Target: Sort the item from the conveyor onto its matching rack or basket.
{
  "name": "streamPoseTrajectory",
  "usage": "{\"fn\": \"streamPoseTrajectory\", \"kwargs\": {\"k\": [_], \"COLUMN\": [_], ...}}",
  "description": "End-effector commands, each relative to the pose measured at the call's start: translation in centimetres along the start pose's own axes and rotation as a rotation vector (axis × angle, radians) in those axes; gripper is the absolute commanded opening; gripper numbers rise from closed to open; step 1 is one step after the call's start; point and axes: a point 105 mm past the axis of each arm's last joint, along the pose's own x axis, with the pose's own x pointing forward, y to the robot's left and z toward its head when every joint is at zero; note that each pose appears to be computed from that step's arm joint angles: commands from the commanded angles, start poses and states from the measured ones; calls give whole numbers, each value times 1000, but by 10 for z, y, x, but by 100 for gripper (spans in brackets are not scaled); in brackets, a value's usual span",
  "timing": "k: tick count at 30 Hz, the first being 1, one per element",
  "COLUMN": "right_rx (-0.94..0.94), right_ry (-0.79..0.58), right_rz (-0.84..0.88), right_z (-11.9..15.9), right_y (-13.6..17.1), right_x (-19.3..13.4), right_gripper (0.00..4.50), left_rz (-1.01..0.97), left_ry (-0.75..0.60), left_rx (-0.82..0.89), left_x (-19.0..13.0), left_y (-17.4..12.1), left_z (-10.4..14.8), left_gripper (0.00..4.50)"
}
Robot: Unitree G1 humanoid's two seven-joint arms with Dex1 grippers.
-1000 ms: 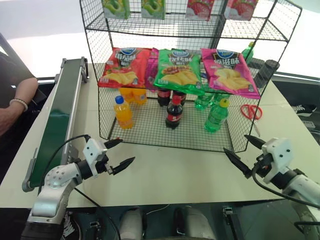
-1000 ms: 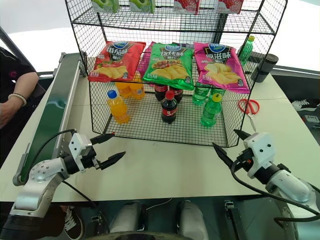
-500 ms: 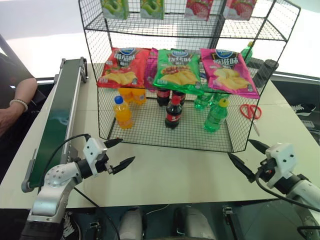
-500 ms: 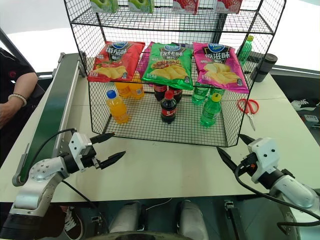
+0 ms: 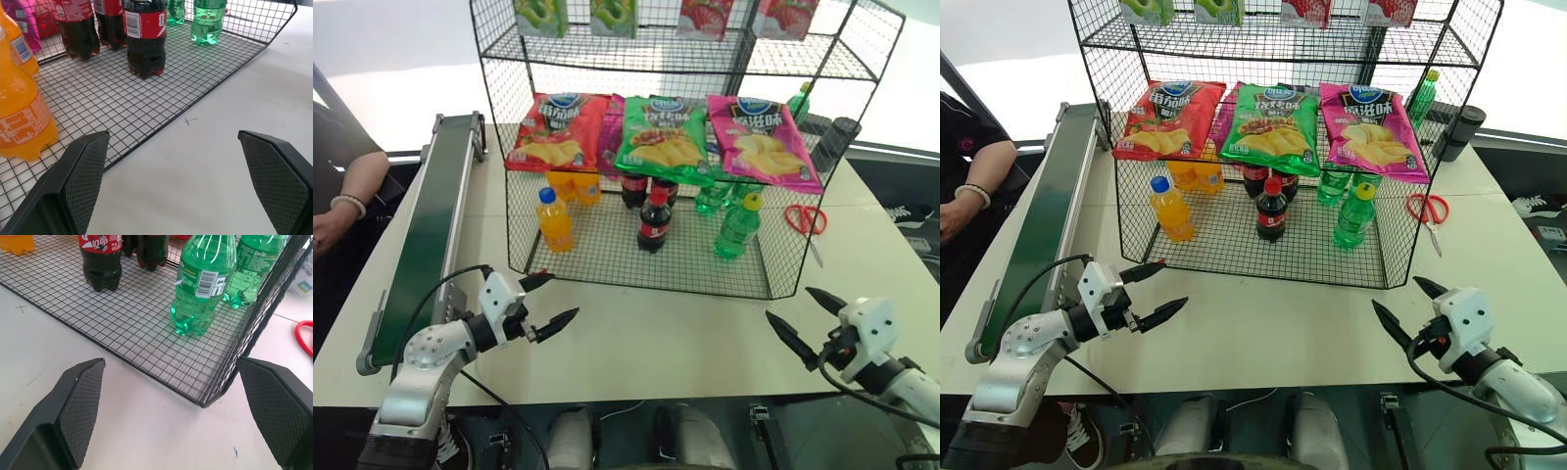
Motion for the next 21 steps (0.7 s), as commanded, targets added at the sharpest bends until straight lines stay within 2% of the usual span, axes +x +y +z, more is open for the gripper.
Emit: {"fn": "streamPoseTrajectory", "kwargs": {"k": [1, 21], "right_rx": [-23, -36], "right_ry": [-34, -32], "right_rz": [-6, 17], "right_z": [7, 10], "right_y": [-3, -5], "right_x": [1, 8], "right_gripper": [446, 446], "left_rz": [6, 33], "left_ry": [-22, -24], "left_rx": [29, 32], "left_x": [-1, -1], "left_y": [1, 2], "left_z": [9, 8], "left_gripper": [450, 450]}}
